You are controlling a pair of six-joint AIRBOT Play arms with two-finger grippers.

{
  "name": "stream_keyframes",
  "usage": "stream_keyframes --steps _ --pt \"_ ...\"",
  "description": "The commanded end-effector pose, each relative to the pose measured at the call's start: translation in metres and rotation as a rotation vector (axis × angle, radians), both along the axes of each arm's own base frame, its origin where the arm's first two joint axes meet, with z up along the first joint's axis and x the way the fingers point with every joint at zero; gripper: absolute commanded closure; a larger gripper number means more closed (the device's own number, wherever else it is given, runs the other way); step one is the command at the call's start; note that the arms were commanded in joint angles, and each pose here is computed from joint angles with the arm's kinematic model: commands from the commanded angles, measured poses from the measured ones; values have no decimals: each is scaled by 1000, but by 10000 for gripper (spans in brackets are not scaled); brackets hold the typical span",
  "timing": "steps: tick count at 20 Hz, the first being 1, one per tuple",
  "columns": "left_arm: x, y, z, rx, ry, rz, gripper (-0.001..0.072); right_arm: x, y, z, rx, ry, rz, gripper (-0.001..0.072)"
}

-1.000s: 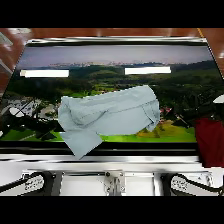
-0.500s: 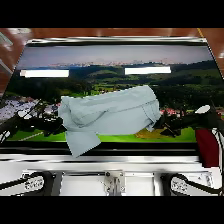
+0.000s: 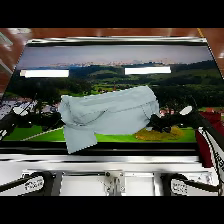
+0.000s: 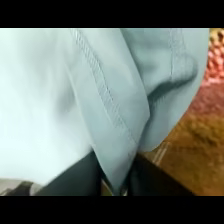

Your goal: Fold the shirts.

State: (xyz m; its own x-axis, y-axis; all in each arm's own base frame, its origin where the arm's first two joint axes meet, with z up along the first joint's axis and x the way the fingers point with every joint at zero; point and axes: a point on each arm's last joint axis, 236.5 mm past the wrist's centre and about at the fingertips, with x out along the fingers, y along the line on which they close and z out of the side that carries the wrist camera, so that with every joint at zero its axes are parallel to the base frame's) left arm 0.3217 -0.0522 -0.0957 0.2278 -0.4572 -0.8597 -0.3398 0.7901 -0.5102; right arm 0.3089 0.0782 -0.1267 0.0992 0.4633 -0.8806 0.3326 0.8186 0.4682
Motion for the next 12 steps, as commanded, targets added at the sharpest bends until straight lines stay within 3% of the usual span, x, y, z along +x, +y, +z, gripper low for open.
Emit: stream_keyframes --steps 1,2,7,10,12 --pt "2 -1 7 0 -19 -43 666 8 6 0 -16 -16 -12 609" --pt "6 1 13 3 -31 -50 666 6 4 7 -18 -15 16 649" --pt "56 21 117 54 -286 -69 666 44 -4 126 -48 -357 199 650" --pt "79 32 287 197 -704 -101 666 68 -19 290 -169 -790 211 650" --pt "53 34 441 331 -1075 -59 666 56 -34 427 -318 -1152 156 650"
